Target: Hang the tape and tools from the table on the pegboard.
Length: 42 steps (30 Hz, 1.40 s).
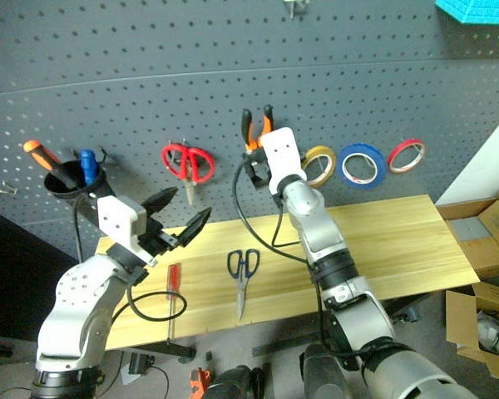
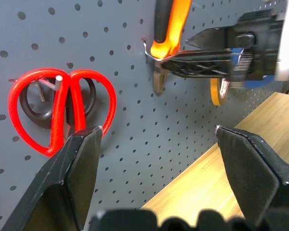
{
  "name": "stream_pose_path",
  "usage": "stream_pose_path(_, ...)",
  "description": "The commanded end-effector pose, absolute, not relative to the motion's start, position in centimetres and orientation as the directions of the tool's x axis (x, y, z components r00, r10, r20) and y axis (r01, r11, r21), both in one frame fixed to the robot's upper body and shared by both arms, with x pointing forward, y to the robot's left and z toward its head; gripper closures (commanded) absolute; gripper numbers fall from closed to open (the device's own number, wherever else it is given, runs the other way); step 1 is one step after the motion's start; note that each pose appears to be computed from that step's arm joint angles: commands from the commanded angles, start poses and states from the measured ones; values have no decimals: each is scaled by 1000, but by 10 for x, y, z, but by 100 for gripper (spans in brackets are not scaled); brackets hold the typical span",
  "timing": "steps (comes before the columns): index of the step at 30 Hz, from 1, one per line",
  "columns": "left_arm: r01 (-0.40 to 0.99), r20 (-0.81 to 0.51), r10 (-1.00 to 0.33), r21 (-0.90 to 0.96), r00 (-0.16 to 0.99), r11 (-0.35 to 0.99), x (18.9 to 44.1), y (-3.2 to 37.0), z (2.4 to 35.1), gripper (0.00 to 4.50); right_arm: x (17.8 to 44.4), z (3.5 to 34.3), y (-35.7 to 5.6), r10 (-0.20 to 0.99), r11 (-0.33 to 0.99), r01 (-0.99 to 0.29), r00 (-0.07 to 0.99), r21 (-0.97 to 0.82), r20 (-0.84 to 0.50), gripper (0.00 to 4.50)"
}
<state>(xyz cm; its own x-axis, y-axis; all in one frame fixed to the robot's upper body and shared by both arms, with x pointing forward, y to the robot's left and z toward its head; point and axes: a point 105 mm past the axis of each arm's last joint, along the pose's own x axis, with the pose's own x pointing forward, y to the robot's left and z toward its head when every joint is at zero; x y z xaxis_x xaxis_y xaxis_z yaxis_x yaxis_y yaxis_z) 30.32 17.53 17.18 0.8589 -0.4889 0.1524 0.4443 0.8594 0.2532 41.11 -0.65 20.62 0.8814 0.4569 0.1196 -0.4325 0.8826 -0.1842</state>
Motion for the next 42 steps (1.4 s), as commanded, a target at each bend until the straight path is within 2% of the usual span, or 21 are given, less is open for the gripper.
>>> stream_pose_path(1,420,140,-466,267,873,867,302,176,170,45,387,222,-5,555,825,-528,824,-203,114,4)
stream_pose_path(6,435,-135,-413,243,901,867,302,179,117,45,343,210,-11,740,661,-737,671,-138,-38,4)
stream_pose_path(9,447,-289,-377,235,880,863,294,177,86,45,322,208,-16,798,594,-800,599,-82,-71,4)
stream_pose_path(12,446,-460,-320,195,828,873,283,167,45,45,281,197,-22,897,427,-904,424,-4,-126,4)
stream_pose_path(15,429,-545,-291,142,786,892,280,152,23,45,256,180,-28,922,331,-943,320,14,-219,4)
stream_pose_path(21,331,-635,-186,118,750,936,292,136,-10,45,247,159,-37,897,312,-950,296,-4,-328,4)
stream_pose_path(25,343,-652,-185,122,736,932,300,120,-21,45,253,150,-43,866,355,-934,340,-28,-366,4)
stream_pose_path(33,271,-689,-158,58,708,961,308,106,-36,45,257,142,-54,834,392,-918,380,-55,-400,4)
stream_pose_path(37,201,-687,-122,37,716,979,312,111,-38,137,259,142,-60,824,413,-909,397,-51,-403,0)
stream_pose_path(42,207,-677,-124,42,725,978,313,115,-36,320,262,144,-69,816,440,-897,418,-38,-399,0)
